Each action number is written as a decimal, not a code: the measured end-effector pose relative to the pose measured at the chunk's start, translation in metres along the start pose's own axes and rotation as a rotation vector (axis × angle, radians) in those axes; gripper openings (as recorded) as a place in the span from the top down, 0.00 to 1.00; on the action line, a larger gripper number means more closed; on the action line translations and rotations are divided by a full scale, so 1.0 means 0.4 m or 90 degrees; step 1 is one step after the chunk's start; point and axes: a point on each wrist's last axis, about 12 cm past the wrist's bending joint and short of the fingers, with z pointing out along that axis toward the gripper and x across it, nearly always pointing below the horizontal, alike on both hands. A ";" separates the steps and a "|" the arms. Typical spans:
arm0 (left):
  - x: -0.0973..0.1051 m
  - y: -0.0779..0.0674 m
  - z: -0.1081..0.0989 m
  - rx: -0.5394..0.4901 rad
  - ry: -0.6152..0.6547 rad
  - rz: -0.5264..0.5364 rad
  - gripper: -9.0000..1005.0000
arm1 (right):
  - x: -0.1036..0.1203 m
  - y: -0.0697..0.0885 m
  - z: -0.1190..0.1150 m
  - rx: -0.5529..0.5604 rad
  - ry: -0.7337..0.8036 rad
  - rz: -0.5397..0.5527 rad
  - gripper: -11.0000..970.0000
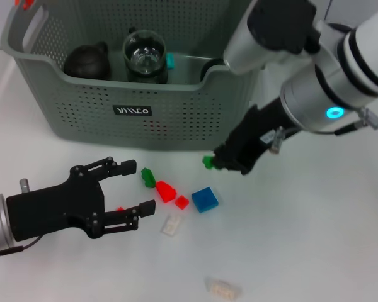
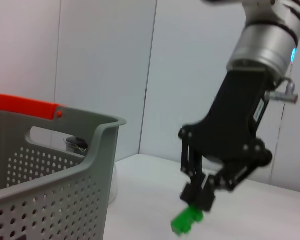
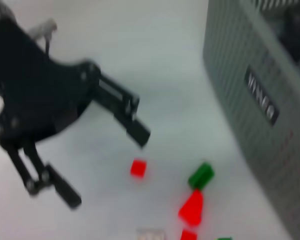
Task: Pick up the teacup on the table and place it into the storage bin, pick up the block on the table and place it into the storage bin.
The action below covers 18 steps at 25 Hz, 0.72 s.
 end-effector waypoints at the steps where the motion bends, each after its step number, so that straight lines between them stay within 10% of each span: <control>1: 0.000 0.000 0.000 0.000 0.000 0.000 0.16 | -0.011 0.000 -0.010 0.003 -0.008 -0.005 0.88; 11: -0.005 0.005 0.000 -0.006 -0.006 0.002 0.16 | -0.160 0.009 -0.193 0.072 -0.148 -0.050 0.87; 18: -0.006 0.006 0.002 -0.005 -0.008 0.002 0.16 | -0.208 -0.098 -0.219 0.157 -0.236 0.009 0.87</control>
